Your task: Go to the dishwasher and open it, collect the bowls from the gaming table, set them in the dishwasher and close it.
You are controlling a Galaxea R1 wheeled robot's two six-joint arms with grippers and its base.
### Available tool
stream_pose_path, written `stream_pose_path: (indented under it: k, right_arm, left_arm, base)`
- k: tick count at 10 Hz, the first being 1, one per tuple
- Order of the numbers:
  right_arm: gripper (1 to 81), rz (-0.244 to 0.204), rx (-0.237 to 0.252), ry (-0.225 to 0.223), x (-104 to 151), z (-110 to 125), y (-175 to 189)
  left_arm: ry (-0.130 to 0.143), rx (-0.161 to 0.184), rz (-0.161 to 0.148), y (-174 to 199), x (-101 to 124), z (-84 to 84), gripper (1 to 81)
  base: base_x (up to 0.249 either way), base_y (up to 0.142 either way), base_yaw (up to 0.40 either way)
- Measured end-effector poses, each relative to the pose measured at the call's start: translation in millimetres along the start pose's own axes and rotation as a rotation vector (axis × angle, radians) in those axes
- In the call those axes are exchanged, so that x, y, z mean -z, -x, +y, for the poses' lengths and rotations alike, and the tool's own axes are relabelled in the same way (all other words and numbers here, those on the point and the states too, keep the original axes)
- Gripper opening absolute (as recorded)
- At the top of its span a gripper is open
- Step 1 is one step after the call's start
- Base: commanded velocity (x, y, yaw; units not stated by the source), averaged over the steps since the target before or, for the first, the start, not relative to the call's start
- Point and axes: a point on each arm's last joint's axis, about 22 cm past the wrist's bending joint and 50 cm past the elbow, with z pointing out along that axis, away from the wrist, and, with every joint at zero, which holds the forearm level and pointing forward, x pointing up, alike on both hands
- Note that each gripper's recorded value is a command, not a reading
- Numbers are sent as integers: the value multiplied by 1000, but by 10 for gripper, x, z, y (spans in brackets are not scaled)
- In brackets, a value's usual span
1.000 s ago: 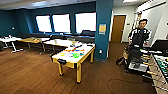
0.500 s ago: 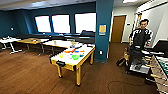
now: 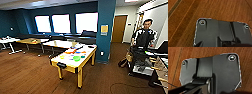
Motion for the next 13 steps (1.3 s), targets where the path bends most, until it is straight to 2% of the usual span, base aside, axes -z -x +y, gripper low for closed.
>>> stream_pose_path:
  k: [2,13]
  right_arm:
    - [811,1,0,8,14,64,-9]
    - [811,-3,-1,5,9,44,15]
  left_arm:
    - [3,0,3,-23,-8,22,811]
    - [4,0,3,-23,-9,27,811]
  base:
    - [148,84,0]
    - [161,94,0]
